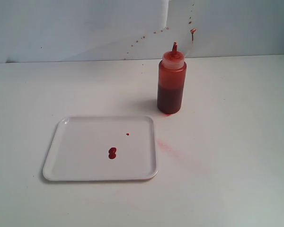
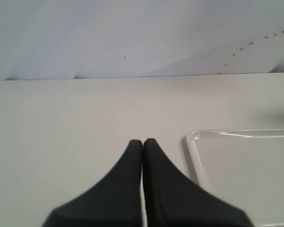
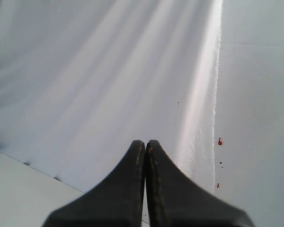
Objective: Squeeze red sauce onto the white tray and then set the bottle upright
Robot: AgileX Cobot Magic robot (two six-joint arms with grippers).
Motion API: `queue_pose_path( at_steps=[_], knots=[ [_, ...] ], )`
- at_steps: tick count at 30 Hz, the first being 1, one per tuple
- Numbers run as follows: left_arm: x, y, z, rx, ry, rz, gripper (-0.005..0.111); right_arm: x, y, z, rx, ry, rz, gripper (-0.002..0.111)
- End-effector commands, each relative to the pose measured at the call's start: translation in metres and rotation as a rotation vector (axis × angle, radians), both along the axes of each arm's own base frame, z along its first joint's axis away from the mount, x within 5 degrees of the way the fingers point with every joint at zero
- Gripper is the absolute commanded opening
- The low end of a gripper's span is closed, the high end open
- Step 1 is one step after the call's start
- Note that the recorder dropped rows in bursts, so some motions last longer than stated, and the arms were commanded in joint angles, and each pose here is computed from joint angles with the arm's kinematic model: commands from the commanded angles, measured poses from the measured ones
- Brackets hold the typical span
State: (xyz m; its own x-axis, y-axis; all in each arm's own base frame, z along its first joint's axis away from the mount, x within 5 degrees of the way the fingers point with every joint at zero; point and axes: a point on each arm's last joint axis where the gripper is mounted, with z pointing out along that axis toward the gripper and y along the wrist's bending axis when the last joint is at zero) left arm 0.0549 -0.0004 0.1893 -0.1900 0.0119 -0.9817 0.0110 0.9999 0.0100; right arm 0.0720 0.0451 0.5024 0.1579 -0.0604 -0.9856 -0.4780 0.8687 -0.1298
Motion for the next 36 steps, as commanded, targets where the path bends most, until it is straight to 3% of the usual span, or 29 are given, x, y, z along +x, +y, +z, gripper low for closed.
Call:
queue_pose_path(
  at_steps=[1, 30, 36],
  knots=[
    [0.0, 0.0, 0.0, 0.0, -0.013, 0.002, 0.002, 0.001, -0.001, 0.0, 0.011, -0.001, -0.006, 0.0],
    [0.0, 0.0, 0.0, 0.0, -0.013, 0.002, 0.002, 0.001, -0.001, 0.0, 0.009, -0.002, -0.009, 0.0],
    [0.0, 0.0, 0.0, 0.0, -0.013, 0.002, 0.002, -0.033, -0.009, -0.01, -0.106, -0.108, -0.144, 0.0]
  ],
)
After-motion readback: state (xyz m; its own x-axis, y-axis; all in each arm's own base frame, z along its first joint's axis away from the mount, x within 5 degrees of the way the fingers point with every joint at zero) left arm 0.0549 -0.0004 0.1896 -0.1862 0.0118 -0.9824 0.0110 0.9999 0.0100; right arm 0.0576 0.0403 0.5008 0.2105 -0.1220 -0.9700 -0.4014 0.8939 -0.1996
